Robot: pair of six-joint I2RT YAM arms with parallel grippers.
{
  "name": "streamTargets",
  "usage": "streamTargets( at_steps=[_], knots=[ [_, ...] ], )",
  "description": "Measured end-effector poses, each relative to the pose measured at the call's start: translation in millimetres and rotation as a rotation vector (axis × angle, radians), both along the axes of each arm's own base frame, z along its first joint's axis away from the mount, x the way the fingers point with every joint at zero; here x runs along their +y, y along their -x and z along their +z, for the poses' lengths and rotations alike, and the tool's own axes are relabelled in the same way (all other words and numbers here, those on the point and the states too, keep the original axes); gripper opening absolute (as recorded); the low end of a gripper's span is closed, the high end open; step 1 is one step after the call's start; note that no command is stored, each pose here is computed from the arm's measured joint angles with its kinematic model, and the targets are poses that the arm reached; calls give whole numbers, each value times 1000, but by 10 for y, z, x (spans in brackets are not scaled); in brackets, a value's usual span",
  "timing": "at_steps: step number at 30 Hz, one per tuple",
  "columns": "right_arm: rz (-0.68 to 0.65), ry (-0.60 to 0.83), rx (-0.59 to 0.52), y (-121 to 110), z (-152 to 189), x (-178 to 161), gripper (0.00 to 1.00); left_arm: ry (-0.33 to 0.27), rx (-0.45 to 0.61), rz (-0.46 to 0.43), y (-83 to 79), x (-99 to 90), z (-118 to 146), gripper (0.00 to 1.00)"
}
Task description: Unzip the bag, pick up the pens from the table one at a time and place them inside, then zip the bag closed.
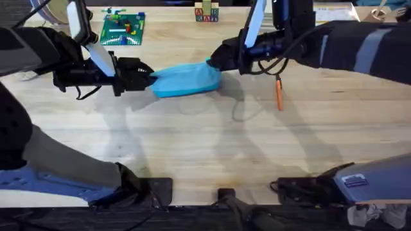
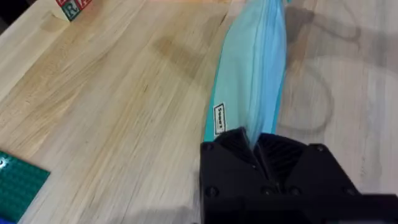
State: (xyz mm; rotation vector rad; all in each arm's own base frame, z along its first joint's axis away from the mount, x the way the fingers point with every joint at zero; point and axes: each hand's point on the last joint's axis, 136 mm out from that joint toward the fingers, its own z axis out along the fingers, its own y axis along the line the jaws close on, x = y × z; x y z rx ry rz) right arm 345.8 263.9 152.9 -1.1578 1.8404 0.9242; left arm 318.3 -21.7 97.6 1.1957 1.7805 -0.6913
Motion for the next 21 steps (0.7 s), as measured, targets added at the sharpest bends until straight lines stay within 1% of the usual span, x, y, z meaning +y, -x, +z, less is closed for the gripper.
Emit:
streamTargets(
  at_steps=[21],
  knots=[
    [48,3,2,117,-47,189,31,1,3,0,6,-2,0,41]
  ],
)
